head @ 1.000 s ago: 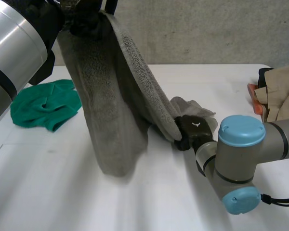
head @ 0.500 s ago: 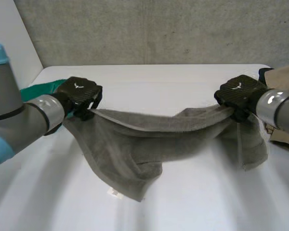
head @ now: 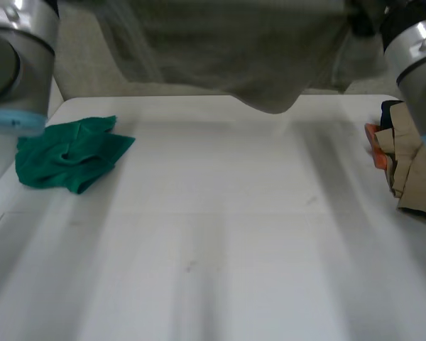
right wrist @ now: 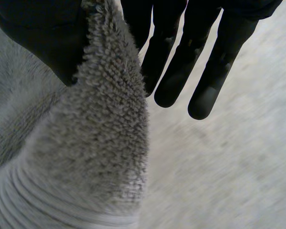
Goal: Fold the laundry.
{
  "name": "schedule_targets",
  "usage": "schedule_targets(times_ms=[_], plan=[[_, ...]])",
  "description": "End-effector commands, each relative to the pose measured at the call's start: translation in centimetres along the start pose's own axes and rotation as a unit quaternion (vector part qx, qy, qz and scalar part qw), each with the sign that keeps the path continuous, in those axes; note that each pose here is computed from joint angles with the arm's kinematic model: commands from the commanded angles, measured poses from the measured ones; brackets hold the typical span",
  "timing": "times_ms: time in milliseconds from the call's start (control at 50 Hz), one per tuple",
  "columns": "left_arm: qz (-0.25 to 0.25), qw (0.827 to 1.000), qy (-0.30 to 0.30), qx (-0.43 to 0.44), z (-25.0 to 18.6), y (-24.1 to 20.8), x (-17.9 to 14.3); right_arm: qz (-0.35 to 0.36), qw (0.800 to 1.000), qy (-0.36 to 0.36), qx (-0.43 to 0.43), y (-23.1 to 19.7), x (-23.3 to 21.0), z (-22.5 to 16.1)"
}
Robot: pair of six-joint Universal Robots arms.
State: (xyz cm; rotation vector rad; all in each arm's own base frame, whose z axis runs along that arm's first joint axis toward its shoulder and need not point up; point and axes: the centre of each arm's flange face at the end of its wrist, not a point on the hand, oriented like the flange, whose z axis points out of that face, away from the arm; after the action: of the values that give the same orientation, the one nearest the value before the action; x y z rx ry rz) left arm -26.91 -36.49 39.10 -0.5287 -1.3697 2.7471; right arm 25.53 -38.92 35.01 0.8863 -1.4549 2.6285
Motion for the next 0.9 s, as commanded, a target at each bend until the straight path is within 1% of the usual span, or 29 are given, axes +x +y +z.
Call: schedule_targets(times_ms=[20,40,100,120,140,200,280,340,400,420,480,500,580,660,820,900], plan=[[0.006,0.989,0.055,-0.137,-5.1,7.5,2.6,0.026,0.983,-0.112,-0.14,4.8,-4.7,-3.9],[0.007,0.984,0.068,-0.167,-6.6,9.2,3.3,0.028,0.975,-0.136,-0.171,6.1,-6.0,-5.1],[0.007,0.975,0.089,-0.205,-8.6,11.6,4.3,0.028,0.961,-0.169,-0.217,8.3,-7.8,-6.9],[0.009,0.968,0.102,-0.23,-9.7,13.1,5.0,0.029,0.951,-0.188,-0.243,9.8,-9.0,-8.1],[0.01,0.964,0.109,-0.24,-10.3,13.8,5.4,0.03,0.946,-0.196,-0.255,10.5,-9.5,-8.6],[0.016,0.952,0.127,-0.278,-12.1,15.9,6.3,0.032,0.933,-0.21,-0.292,13.0,-11.0,-10.1],[0.029,0.942,0.141,-0.304,-13.1,16.8,6.8,0.048,0.923,-0.203,-0.324,14.8,-11.9,-11.2],[0.035,0.94,0.145,-0.306,-13.1,16.6,6.7,0.063,0.921,-0.187,-0.335,15.1,-12.0,-11.5],[0.037,0.942,0.143,-0.301,-12.8,15.9,6.5,0.085,0.925,-0.144,-0.343,15.2,-11.5,-11.4],[0.038,0.943,0.142,-0.299,-12.7,15.7,6.4,0.097,0.926,-0.117,-0.345,15.1,-11.0,-11.3],[0.039,0.945,0.137,-0.294,-12.4,15.2,6.1,0.114,0.93,-0.078,-0.34,14.8,-10.5,-11.1],[0.04,0.946,0.135,-0.292,-12.3,15.1,5.9,0.124,0.932,-0.055,-0.336,14.7,-10.2,-11.0],[0.047,0.946,0.119,-0.297,-12.1,15.2,5.3,0.133,0.934,-0.016,-0.331,14.3,-9.8,-10.9],[0.054,0.944,0.105,-0.307,-12.2,15.2,4.7,0.125,0.93,-0.002,-0.346,14.1,-9.2,-11.3],[0.057,0.937,0.108,-0.326,-12.8,14.6,3.9,0.117,0.914,-0.003,-0.388,15.0,-8.0,-12.6],[0.057,0.933,0.113,-0.336,-13.2,14.1,3.4,0.104,0.911,-0.01,-0.4,14.9,-7.6,-13.2]])
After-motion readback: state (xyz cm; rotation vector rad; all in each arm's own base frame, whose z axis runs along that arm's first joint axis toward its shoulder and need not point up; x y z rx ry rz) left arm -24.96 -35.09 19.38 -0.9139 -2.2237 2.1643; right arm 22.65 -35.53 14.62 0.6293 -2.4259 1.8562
